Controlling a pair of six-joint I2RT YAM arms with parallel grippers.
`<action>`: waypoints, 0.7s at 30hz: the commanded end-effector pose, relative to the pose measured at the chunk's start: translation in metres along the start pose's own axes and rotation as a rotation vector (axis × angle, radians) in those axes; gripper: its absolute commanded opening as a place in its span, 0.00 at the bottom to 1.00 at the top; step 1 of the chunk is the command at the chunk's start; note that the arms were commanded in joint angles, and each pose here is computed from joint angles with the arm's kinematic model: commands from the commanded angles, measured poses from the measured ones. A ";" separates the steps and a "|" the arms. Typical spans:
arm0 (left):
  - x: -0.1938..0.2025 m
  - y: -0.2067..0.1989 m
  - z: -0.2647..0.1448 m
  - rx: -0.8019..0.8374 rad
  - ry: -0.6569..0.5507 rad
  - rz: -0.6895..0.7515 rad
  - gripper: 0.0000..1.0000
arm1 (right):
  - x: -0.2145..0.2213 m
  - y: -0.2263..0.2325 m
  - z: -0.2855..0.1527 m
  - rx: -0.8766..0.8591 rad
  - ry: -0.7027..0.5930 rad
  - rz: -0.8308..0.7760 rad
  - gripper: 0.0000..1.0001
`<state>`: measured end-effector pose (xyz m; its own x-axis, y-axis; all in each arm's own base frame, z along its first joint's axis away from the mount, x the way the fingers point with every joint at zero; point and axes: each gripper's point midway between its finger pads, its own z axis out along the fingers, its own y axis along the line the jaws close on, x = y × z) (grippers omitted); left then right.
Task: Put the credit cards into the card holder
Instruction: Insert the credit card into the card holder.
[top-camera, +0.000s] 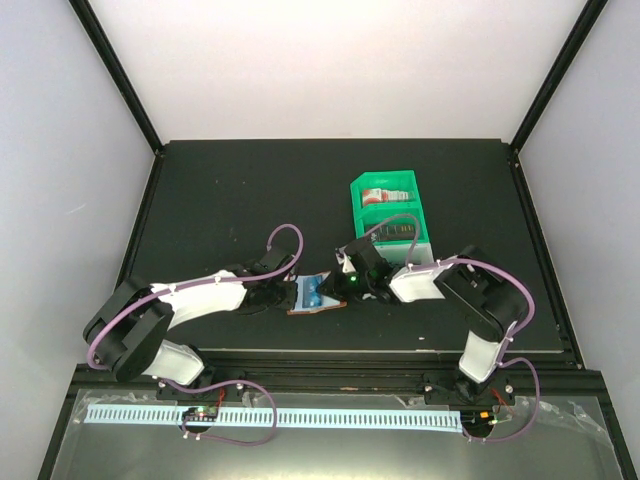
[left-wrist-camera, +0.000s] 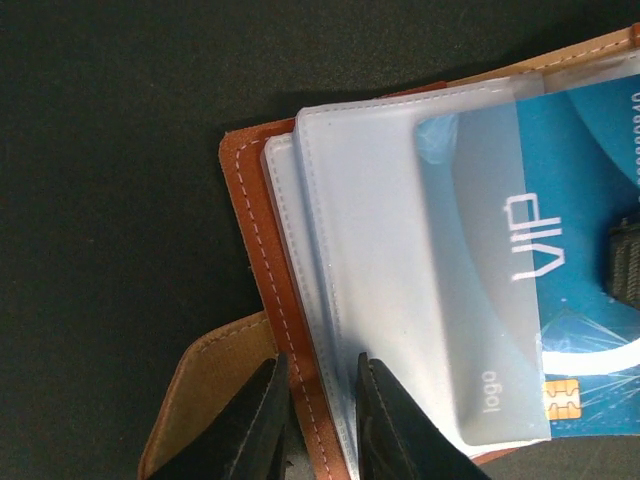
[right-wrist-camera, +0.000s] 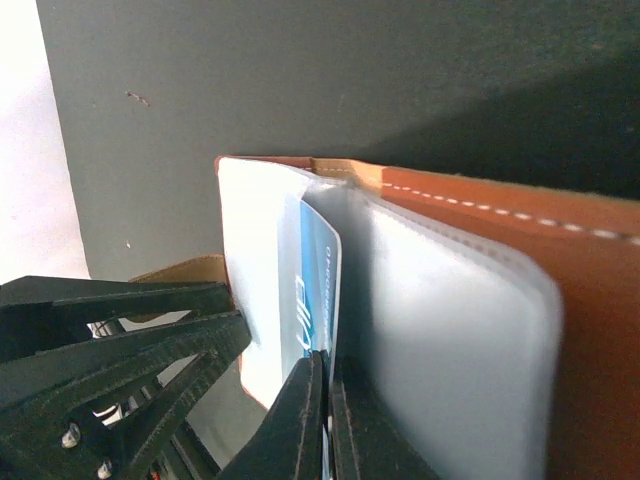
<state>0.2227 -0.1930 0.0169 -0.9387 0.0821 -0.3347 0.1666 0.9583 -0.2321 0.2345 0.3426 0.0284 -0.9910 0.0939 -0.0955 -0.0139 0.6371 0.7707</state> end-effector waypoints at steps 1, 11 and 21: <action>0.017 0.003 0.005 0.004 0.060 -0.003 0.22 | 0.015 -0.011 0.011 0.043 0.049 -0.001 0.05; 0.013 0.001 0.001 0.013 0.043 -0.005 0.25 | 0.008 0.000 0.009 0.073 0.018 -0.047 0.21; 0.008 -0.006 -0.001 0.045 0.029 -0.001 0.27 | 0.003 -0.002 -0.009 0.266 -0.013 -0.114 0.42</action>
<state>0.2208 -0.1958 0.0178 -0.9394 0.0829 -0.3326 0.1730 0.9524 -0.2511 0.2310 0.3488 0.0370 -0.9878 0.0383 -0.1507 -0.0728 0.7424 0.6660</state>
